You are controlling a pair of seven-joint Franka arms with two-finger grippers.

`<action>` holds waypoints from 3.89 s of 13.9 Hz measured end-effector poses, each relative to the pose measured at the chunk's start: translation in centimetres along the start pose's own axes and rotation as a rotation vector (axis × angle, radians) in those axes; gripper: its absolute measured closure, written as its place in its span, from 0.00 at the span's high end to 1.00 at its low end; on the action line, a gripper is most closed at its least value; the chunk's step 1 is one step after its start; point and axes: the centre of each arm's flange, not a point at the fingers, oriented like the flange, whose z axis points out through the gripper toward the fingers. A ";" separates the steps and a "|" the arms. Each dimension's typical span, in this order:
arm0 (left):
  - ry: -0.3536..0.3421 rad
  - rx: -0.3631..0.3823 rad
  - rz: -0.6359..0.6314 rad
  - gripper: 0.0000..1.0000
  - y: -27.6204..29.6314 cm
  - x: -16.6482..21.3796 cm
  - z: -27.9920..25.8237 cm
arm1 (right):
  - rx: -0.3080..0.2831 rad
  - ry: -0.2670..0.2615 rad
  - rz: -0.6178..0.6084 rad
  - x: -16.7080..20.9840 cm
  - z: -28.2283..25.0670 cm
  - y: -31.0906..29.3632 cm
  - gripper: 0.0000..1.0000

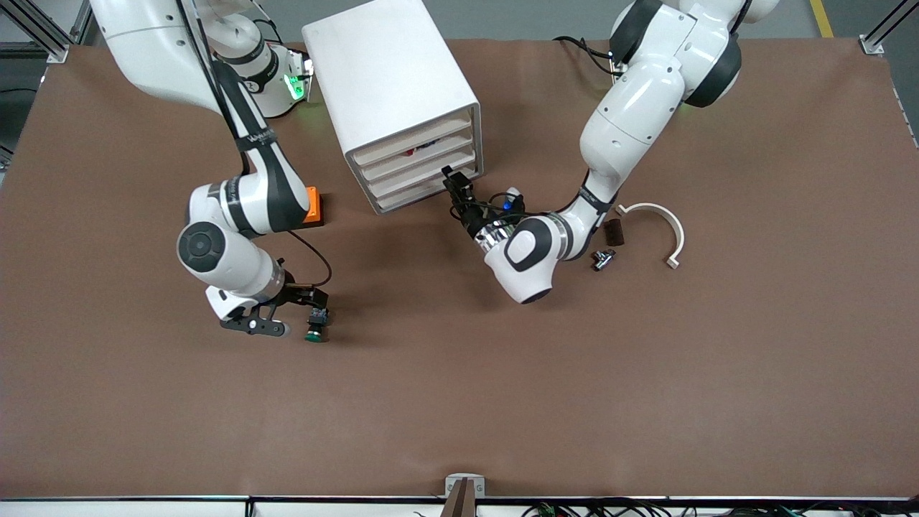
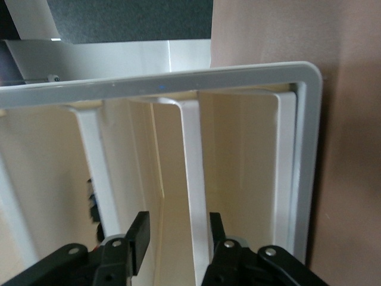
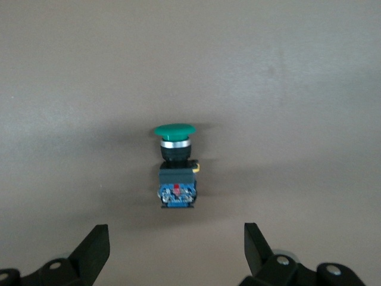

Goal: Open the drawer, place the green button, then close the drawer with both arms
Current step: 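Grasp the drawer handle with the left gripper while the right gripper grasps the button, then pull the drawer open with the left gripper while the right gripper lifts the button, then lower the green button into the open drawer and open the right gripper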

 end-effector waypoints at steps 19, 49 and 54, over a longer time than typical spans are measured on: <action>0.049 0.017 -0.109 0.15 1.0 0.7 2.7 | 0.020 0.003 0.105 -0.3 7.6 -0.9 0.87; -0.086 -0.327 0.730 1.00 -5.8 3.0 -21.8 | -0.014 -0.086 0.937 -26.6 -2.7 -27.0 0.41; 0.206 -0.599 1.056 1.00 -11.1 2.2 -24.5 | -0.003 -0.076 0.985 -27.8 -0.7 -28.2 0.41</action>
